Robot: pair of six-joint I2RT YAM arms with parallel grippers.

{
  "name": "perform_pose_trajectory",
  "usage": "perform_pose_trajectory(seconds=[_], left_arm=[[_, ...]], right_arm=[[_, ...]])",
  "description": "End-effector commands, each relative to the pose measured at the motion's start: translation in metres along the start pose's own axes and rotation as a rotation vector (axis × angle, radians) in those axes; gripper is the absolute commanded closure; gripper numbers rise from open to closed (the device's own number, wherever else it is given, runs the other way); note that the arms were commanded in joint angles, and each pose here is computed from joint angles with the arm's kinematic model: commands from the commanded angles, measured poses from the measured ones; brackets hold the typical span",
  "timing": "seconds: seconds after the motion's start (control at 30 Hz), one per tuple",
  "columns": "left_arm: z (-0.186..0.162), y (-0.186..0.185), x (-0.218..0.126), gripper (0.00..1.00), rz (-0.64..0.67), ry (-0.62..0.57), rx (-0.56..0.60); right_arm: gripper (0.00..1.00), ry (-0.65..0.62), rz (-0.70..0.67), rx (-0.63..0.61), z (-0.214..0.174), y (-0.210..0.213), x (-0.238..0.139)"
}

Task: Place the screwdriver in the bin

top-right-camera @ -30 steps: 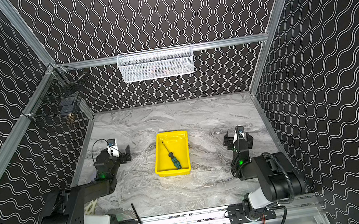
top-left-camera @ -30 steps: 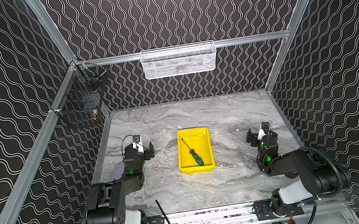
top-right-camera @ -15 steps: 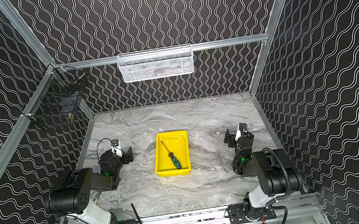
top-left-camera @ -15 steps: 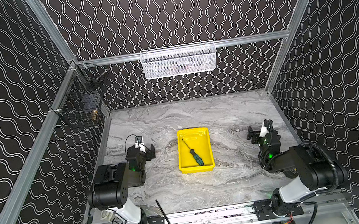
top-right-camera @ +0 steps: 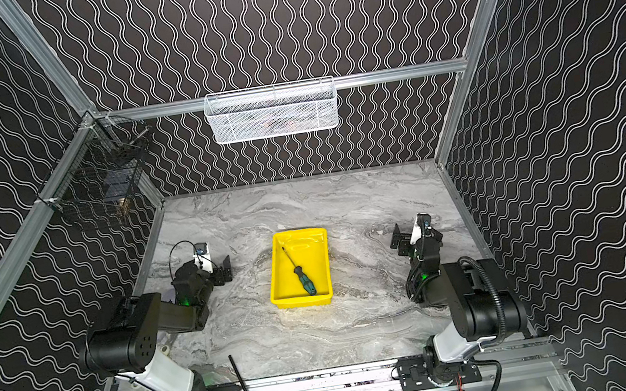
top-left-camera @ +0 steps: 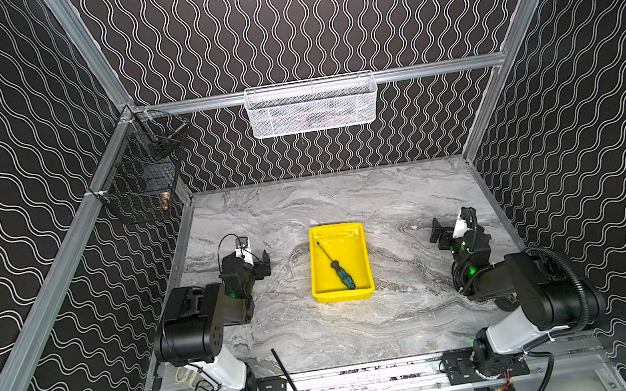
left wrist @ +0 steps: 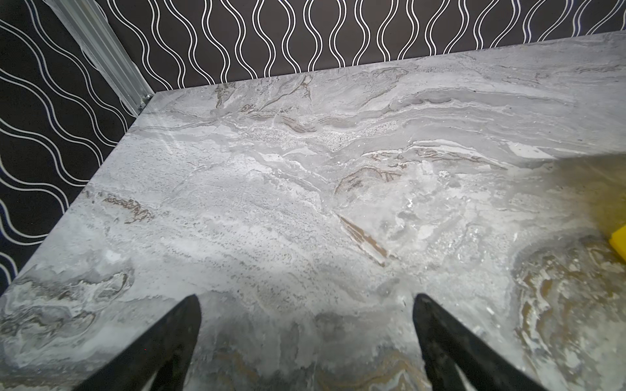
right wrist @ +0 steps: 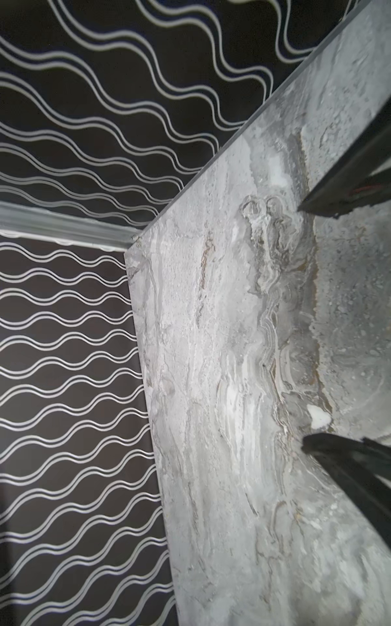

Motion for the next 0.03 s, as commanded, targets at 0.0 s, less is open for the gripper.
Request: perform_pose_trajectory(seconds=[0.0], left_arm=[[0.0038, 0.0002, 0.0008, 0.01, 0.002, -0.019, 0.003]], right_arm=[[0.0, -0.038, 0.021, 0.001, 0.0041, 0.0008, -0.0013]])
Point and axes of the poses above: each gripper's point midway between its finger pads, its own x axis out along the fingers, its own y axis along the line the jaws close on, z = x × y, the point moved 10 cm from there along -x, back along the fingers, and after that the axes turned 11 degrees about -x, right-handed, at the moved point
